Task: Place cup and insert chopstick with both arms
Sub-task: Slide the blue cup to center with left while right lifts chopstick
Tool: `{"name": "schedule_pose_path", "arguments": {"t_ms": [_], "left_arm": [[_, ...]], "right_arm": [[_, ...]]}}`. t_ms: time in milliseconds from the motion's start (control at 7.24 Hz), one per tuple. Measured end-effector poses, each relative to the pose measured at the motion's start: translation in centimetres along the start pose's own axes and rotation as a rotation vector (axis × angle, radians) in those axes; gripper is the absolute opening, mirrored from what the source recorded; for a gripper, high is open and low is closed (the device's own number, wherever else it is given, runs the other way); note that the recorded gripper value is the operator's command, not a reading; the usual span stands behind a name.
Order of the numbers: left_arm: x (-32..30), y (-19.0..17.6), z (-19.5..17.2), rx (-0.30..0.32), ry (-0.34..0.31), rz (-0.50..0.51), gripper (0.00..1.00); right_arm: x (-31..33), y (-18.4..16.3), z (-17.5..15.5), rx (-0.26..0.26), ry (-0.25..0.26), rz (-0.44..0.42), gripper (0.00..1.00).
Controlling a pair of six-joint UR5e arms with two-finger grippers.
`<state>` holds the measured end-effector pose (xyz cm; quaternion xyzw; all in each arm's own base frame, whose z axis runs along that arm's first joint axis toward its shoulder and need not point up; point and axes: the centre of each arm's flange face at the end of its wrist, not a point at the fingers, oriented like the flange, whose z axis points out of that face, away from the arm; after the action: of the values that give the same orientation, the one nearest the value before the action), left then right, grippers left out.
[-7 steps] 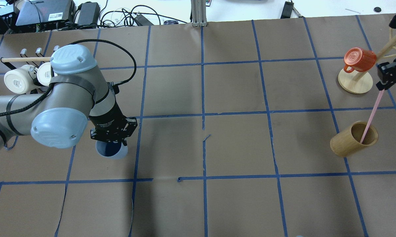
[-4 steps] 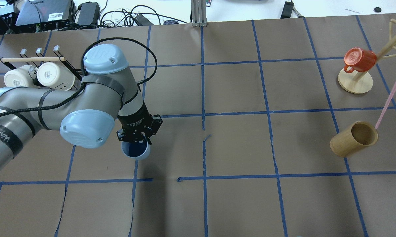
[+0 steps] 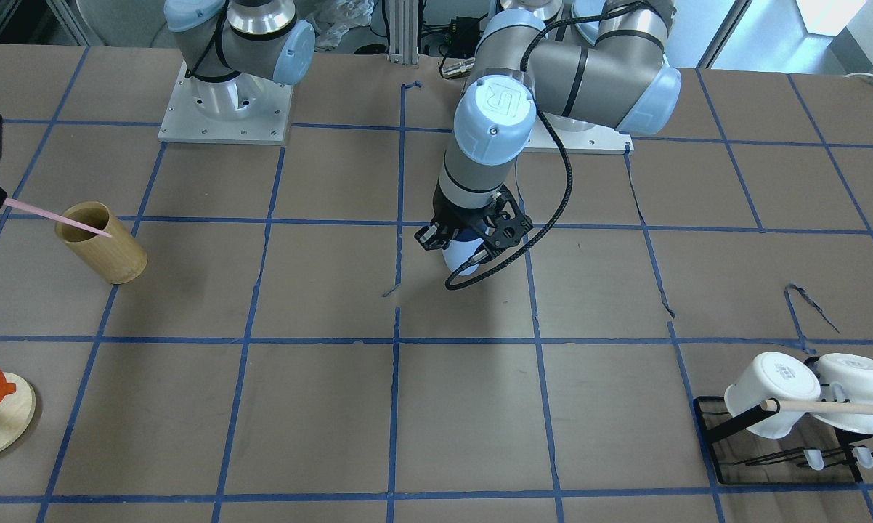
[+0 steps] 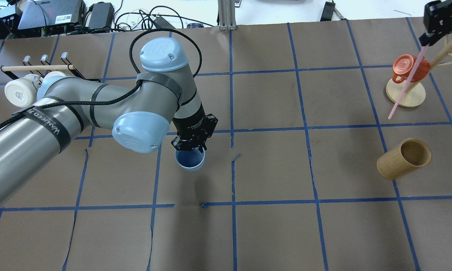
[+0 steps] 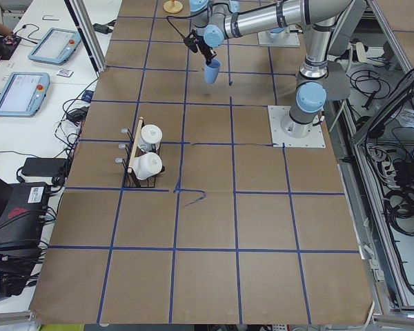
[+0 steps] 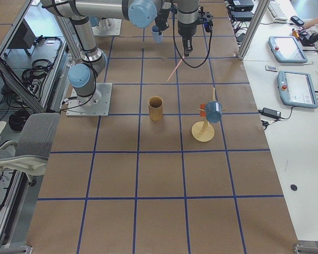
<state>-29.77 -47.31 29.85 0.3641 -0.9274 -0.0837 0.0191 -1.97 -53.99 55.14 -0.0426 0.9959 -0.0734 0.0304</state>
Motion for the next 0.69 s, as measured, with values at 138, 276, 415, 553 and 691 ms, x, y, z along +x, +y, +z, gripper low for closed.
{"name": "schedule_pose_path", "arguments": {"t_ms": [138, 276, 415, 553, 691], "left_arm": [[2.1, 0.6, 0.6, -0.011, 0.023, -0.089, 0.0], [3.7, 1.2, 1.6, -0.042, 0.036, -0.18, 0.0], [4.8, 1.7, 2.6, -0.078, 0.045, -0.243, 0.0], [5.6, 2.1, 3.6, -0.107, 0.054, -0.285, 0.0], [6.2, 2.5, 4.2, -0.126, 0.063, -0.301, 0.0]], "right_arm": [[-2.8, -1.1, 0.4, 0.034, 0.007, -0.017, 0.0], [-5.6, -1.7, 0.7, 0.057, 0.013, -0.036, 0.0], [-7.6, -1.9, 0.9, 0.068, 0.01, -0.032, 0.0], [-9.1, -1.9, 1.0, 0.075, 0.006, -0.025, 0.0], [-10.2, -1.9, 1.3, 0.079, 0.002, -0.028, 0.0]]}}
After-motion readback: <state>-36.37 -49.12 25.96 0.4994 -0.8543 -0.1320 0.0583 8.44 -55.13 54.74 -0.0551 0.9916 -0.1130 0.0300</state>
